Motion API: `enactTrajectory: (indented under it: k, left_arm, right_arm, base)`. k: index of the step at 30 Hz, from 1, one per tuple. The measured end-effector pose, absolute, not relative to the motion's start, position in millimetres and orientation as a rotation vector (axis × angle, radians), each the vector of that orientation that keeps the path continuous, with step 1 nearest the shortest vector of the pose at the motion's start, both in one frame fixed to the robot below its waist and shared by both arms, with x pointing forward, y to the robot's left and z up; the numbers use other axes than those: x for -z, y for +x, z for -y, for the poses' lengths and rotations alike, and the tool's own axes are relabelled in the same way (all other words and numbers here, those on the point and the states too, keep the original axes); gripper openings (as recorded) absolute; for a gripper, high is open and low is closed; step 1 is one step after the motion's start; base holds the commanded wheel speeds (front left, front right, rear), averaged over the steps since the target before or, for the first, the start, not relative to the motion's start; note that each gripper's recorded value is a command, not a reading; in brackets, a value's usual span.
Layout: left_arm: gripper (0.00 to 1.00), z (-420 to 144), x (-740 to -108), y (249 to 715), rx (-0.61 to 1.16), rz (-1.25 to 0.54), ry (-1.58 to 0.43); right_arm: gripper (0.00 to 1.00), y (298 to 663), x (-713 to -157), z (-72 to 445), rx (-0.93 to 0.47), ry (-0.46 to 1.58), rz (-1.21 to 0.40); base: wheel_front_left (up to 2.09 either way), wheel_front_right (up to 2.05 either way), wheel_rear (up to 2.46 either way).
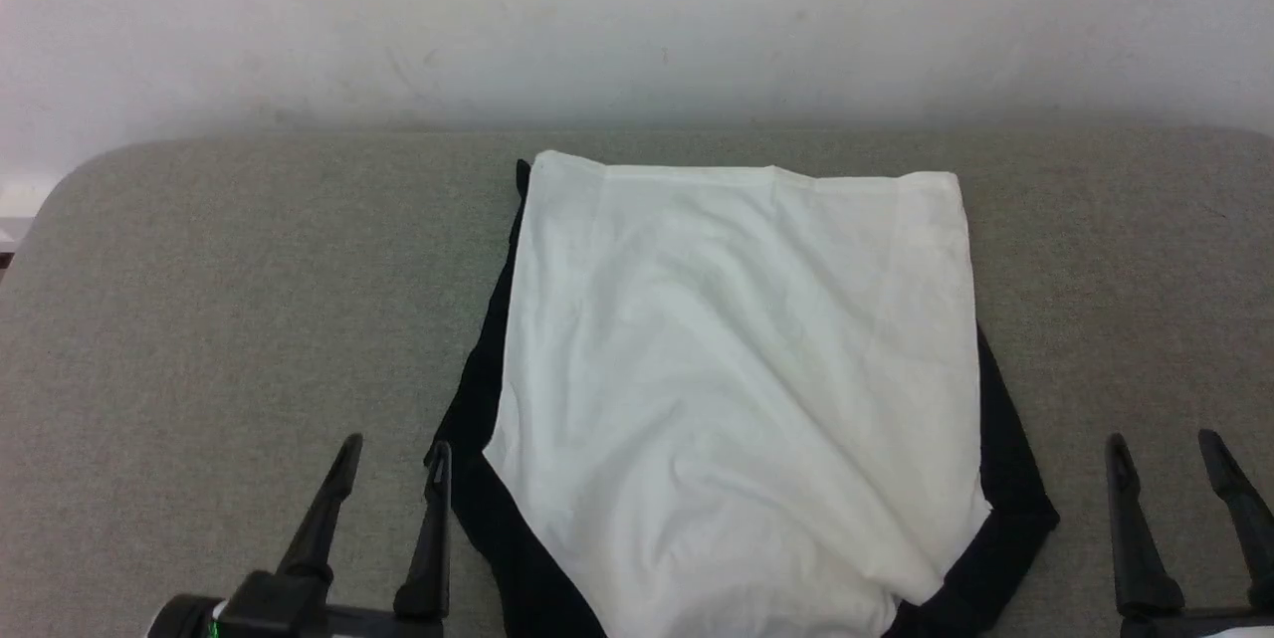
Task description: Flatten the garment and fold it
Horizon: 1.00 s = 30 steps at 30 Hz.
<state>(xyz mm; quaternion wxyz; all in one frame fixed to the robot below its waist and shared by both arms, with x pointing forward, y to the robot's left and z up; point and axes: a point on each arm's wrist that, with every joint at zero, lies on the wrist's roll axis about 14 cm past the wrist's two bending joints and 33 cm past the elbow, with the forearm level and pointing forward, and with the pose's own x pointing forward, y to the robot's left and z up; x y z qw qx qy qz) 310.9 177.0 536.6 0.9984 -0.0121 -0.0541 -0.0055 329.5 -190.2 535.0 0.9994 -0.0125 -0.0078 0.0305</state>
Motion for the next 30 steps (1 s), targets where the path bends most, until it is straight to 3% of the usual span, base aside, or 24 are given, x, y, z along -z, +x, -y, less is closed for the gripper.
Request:
enactTrajectory:
  k: [8, 19, 30]
  left_arm:
    - [1.00, -181.7, -524.3, 365.4, 0.176, -0.096, 0.110]
    - [1.00, -189.3, -474.9, 442.6, 0.261, -0.400, 0.151]
    - [1.00, -184.4, -394.6, 455.2, 0.322, -0.656, 0.129]
  right_arm:
    - [1.00, 341.5, -527.4, 186.2, -0.072, -0.020, -0.015]
    - [1.00, 374.4, -503.1, 183.2, -0.079, -0.033, -0.092]
    - [1.00, 399.9, -471.3, 180.1, -0.089, -0.057, -0.179]
  base:
    - [0.00, 0.00, 0.00]
    - [0.00, 0.00, 0.00]
    - [0.00, 0.00, 0.00]
